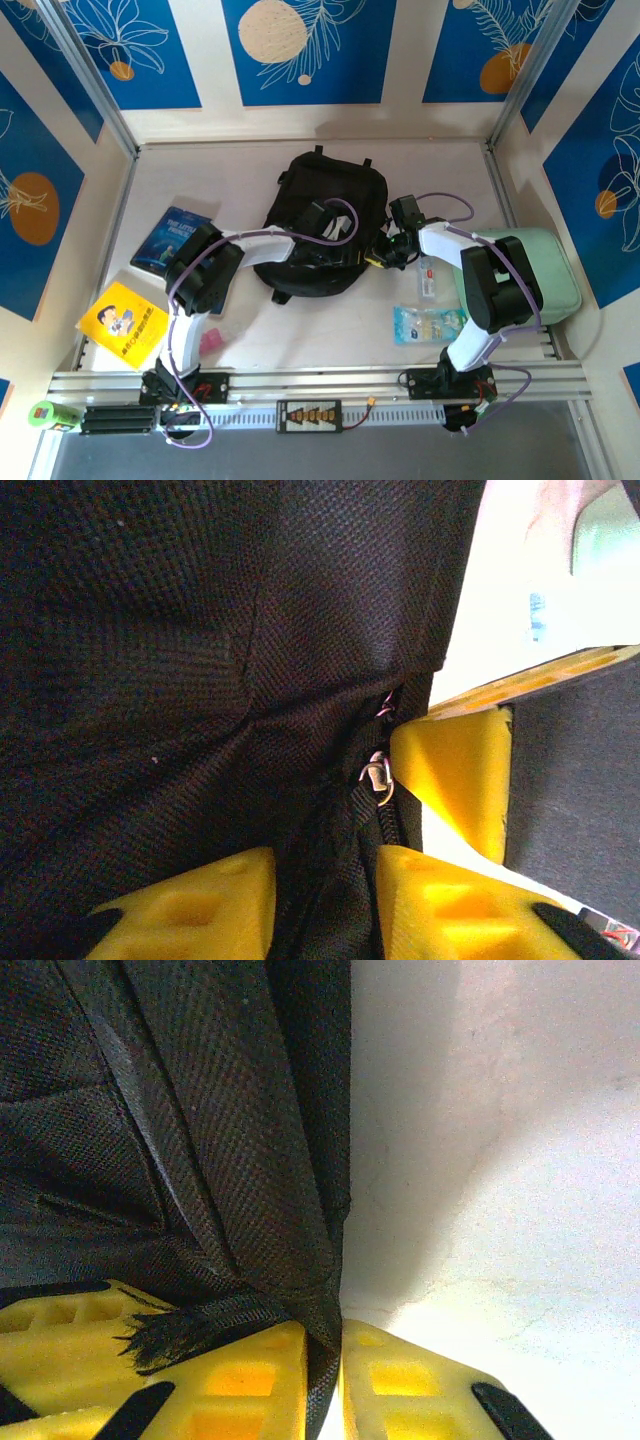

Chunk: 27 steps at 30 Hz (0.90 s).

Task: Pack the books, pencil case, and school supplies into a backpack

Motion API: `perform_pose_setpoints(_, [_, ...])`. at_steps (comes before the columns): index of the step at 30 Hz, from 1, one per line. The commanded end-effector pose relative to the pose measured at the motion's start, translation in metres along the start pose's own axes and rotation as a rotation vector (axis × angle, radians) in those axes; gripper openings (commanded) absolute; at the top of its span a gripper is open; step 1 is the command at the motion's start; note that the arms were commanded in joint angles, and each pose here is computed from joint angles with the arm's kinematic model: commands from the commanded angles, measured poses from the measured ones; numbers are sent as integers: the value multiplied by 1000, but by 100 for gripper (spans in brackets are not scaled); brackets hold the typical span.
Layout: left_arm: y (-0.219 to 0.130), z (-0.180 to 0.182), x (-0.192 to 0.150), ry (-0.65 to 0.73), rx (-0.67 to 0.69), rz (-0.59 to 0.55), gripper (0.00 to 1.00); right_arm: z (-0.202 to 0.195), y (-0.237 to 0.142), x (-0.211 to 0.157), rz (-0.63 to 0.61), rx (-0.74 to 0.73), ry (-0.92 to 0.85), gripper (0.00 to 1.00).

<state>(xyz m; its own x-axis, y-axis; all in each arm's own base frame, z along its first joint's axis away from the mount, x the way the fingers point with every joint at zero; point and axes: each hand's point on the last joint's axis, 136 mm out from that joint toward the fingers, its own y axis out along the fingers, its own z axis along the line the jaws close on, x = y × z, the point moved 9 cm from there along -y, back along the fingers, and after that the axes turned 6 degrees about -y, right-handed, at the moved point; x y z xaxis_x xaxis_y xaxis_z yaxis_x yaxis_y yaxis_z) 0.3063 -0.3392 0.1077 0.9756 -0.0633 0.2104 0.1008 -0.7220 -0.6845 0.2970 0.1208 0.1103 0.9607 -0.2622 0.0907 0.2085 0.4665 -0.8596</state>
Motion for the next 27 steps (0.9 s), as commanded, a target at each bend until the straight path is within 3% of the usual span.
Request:
perform_pose_setpoints(1, [4,-15,6,41,-82,1,29,-3,8,-9,71,-13,32,16])
perform_pose_setpoints(7, [-2,-16,3,79,-61,16,22,-2,6,-6,64,-17,27,16])
perform_pose_setpoints(13, [-13,-20,5,110,-40,-7,0,3,-3,0,30,-4,24,17])
perform_pose_setpoints(16, [-23,-25,6,136,-24,-28,0,12,-19,5,-30,53,1,26])
perform_pose_setpoints(21, [-40,-31,3,171,-5,-51,0,21,-48,16,-161,136,-11,51])
perform_pose_setpoints(27, [-55,-37,2,196,4,-76,0,18,-49,32,-174,147,39,58])
